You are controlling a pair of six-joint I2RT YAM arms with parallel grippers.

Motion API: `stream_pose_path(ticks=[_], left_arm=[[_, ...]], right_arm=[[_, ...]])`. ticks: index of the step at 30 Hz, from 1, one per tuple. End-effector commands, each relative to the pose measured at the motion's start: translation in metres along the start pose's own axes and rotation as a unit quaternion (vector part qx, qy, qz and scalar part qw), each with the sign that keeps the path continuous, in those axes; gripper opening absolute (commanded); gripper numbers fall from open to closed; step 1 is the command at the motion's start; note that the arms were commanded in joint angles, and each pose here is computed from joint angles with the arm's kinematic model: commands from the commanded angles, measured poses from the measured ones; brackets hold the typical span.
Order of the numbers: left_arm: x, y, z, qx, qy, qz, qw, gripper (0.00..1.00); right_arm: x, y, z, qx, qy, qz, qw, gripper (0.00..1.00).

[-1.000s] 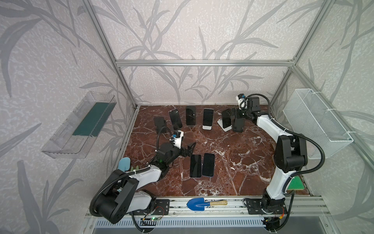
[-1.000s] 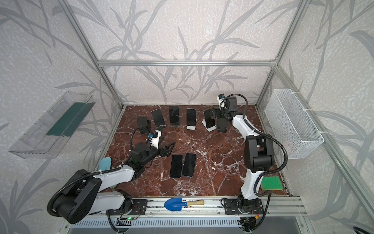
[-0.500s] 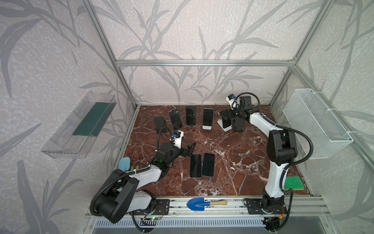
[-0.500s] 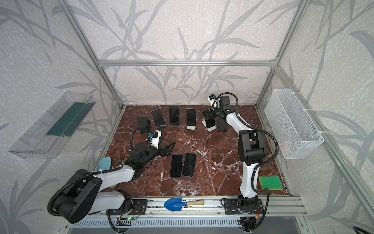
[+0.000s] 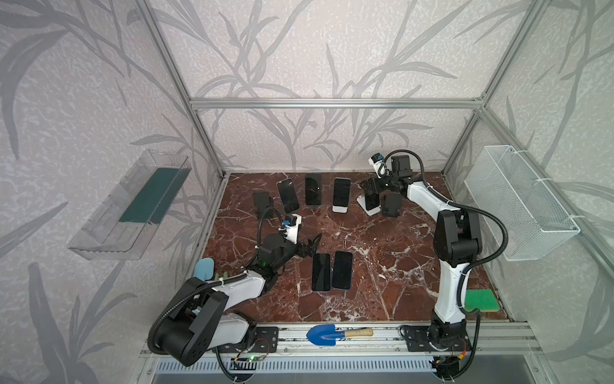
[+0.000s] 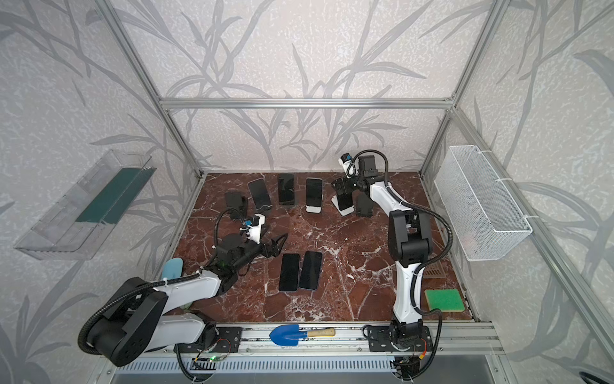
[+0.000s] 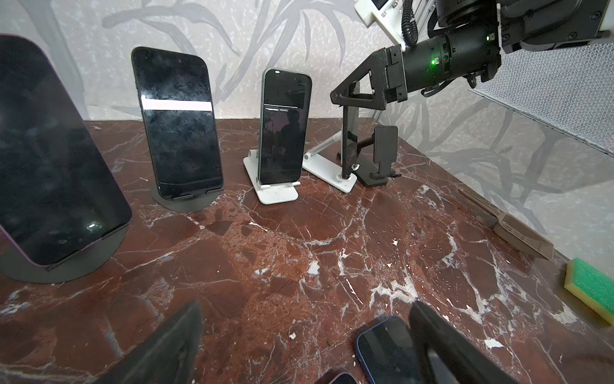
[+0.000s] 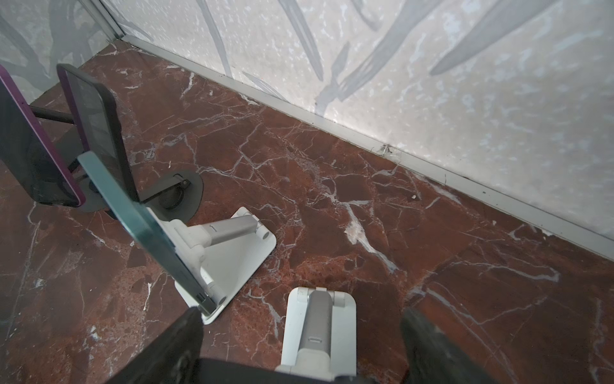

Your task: Remove the phone from the phone stand

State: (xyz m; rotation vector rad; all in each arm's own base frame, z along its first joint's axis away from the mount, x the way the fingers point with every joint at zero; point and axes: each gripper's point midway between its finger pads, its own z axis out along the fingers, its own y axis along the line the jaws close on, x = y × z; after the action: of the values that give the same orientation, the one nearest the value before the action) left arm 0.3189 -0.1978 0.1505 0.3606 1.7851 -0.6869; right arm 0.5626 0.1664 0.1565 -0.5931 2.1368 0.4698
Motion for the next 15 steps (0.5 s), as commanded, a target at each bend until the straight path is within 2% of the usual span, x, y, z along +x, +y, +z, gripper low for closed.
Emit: stream_pose_path(ticks=[1, 10, 12, 15], left_arm=[[-0.0134, -0.0036, 0.0043, 0.007, -0.018, 0.013, 1.000, 0.97], [-0.0129, -0.0033, 0.0056, 0.008, -0.016, 0.011, 1.000, 0.97], [-0.0126, -0.0035, 0.0057, 0.008, -0.016, 0.011, 1.000, 0.97], [-0.0123, -0.0036, 0.0063, 0.008, -0.014, 0.010, 1.000, 0.97]], right_arm=[[0.0045, 0.0064, 0.0035, -0.015, 0.002, -0.007, 1.000, 0.89], [0.0075, 0.0068, 0.0056, -0.017, -0.002, -0.011, 1.000, 0.90], [0.0095, 0.0056, 0.0067, -0.014, 0.000, -0.011, 1.000, 0.88], [0.0097, 0.0061, 0.0061, -0.015, -0.001, -0.009, 1.000, 0.80]])
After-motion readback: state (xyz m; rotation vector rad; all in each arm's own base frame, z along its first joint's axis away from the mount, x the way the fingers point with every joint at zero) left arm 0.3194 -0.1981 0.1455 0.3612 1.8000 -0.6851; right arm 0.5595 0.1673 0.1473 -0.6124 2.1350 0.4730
